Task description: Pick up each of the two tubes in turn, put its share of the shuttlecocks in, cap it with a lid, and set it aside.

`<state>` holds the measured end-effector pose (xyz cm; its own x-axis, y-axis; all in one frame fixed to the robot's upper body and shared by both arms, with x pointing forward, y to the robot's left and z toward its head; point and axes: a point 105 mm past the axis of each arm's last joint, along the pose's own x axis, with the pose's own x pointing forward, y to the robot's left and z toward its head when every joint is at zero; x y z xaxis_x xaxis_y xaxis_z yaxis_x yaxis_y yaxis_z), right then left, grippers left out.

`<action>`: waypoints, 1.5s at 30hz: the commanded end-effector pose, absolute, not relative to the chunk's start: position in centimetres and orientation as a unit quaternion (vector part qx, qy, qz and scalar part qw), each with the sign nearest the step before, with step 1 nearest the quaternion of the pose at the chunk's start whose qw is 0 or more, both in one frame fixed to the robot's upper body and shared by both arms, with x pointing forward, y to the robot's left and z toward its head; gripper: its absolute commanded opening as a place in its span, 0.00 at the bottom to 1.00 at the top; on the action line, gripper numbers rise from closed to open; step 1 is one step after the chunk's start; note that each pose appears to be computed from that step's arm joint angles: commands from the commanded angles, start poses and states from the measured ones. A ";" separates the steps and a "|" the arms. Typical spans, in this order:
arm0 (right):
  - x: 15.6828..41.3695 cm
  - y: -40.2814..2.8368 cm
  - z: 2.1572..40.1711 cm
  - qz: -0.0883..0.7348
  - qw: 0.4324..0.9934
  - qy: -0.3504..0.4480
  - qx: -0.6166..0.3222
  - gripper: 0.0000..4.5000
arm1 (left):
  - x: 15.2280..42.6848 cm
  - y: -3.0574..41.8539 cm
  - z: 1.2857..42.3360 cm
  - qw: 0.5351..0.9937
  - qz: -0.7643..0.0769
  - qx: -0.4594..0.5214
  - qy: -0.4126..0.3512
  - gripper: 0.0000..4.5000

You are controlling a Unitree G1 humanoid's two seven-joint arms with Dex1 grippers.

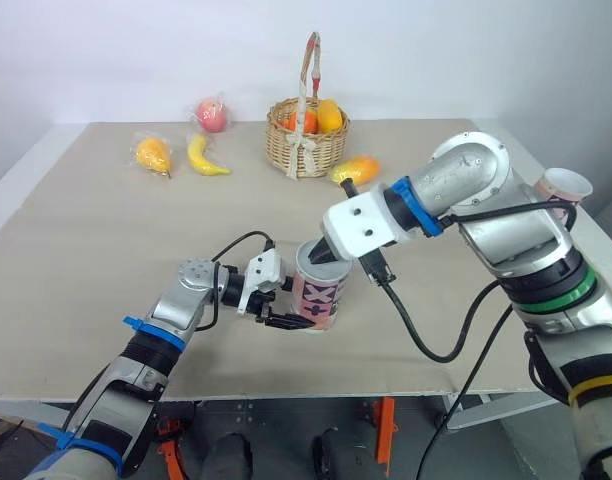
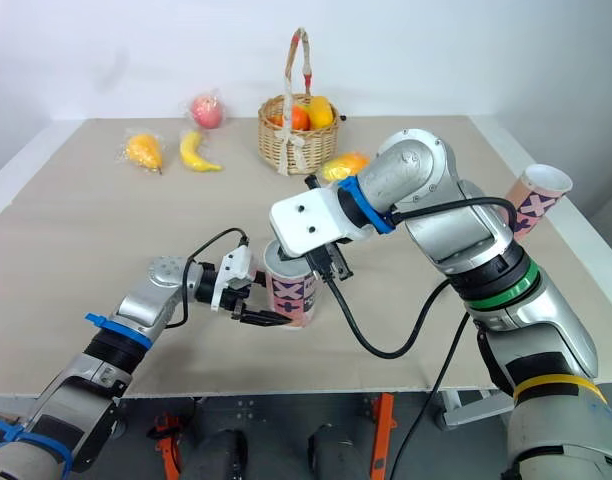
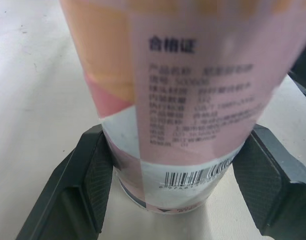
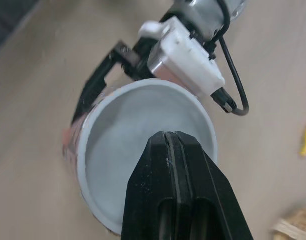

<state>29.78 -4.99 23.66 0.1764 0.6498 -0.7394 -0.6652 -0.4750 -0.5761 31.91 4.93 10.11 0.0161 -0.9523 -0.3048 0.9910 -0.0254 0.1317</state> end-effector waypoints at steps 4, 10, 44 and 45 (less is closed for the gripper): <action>30.9 -5.5 26.4 0.657 0.595 0.015 -0.463 0.01 | 32.0 5.7 9.7 0.699 -0.692 0.162 0.074 0.73; 30.1 -9.5 29.8 0.639 0.671 0.020 -0.376 0.54 | 31.9 5.4 9.7 0.698 -0.696 0.155 0.071 0.73; 27.0 -12.9 15.0 0.582 0.779 0.118 -0.200 1.00 | 28.2 15.9 17.3 0.748 -0.655 0.083 0.071 0.99; 27.0 -12.7 15.0 0.585 0.779 0.115 -0.196 1.00 | 28.0 16.1 17.6 0.751 -0.651 0.080 0.067 0.99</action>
